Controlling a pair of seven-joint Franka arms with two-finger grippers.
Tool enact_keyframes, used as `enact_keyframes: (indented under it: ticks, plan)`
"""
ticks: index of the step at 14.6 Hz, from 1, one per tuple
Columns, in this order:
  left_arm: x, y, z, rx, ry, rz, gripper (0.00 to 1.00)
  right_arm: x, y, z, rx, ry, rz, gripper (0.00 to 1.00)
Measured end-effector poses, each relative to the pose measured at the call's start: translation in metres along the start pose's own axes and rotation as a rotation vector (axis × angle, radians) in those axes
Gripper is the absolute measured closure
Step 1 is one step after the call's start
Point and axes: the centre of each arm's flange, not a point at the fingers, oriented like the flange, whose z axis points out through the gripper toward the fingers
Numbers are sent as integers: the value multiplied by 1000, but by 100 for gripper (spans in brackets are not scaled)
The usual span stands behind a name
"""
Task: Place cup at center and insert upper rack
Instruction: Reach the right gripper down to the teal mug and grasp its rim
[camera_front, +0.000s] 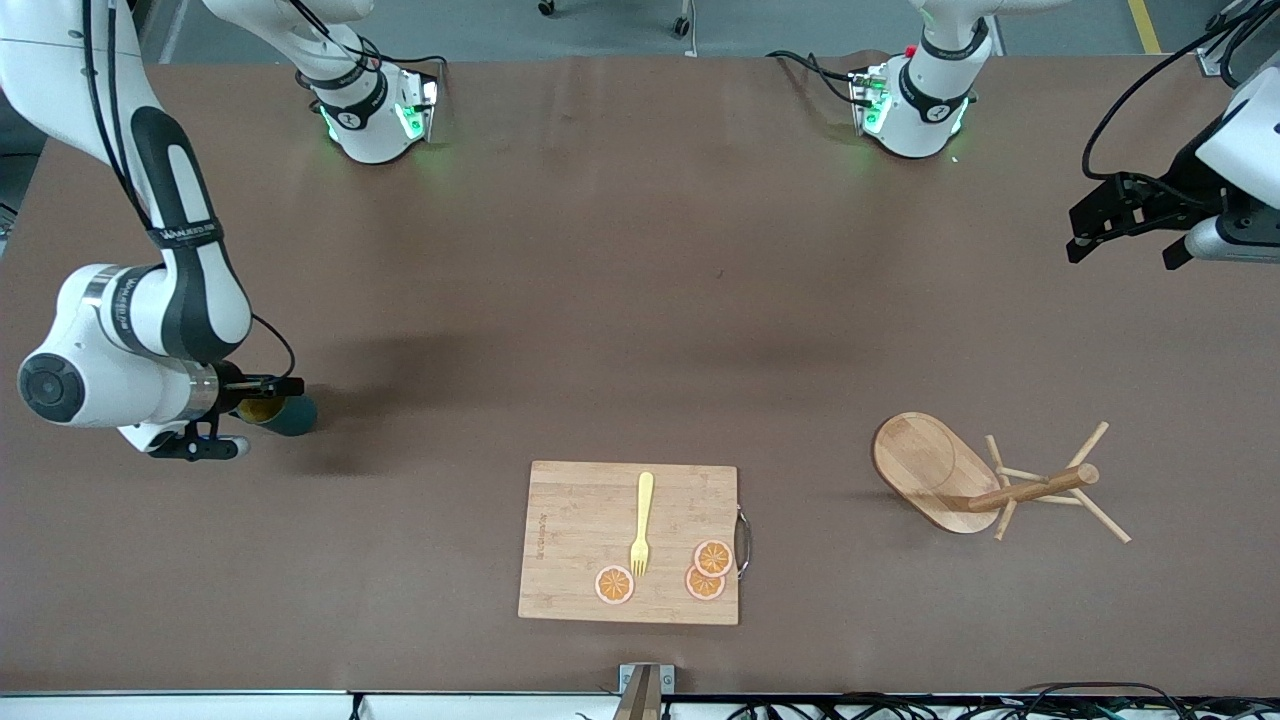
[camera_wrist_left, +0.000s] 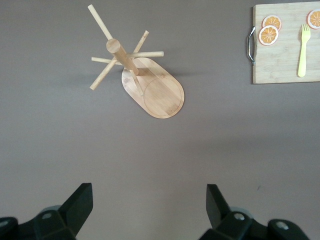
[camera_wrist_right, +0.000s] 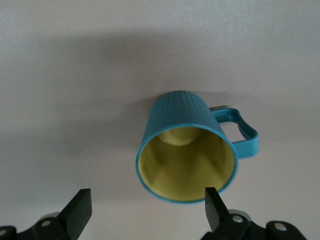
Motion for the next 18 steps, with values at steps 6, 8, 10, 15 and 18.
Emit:
enact_keyframes:
  ticks: [6, 8, 10, 15, 18]
  plan:
    - [0, 0, 0, 0, 0, 0, 0, 8, -21, 14, -8, 45, 35, 0]
    - [0, 0, 0, 0, 0, 0, 0, 10, -18, 25, -10, 38, 42, 3]
    - [0, 0, 0, 0, 0, 0, 0, 11, -16, 31, -12, 33, 46, 13]
    - [0, 0, 0, 0, 0, 0, 0, 11, -17, 32, -11, 28, 45, 52]
    - [0, 0, 0, 0, 0, 0, 0, 11, -19, 32, -11, 26, 43, 84]
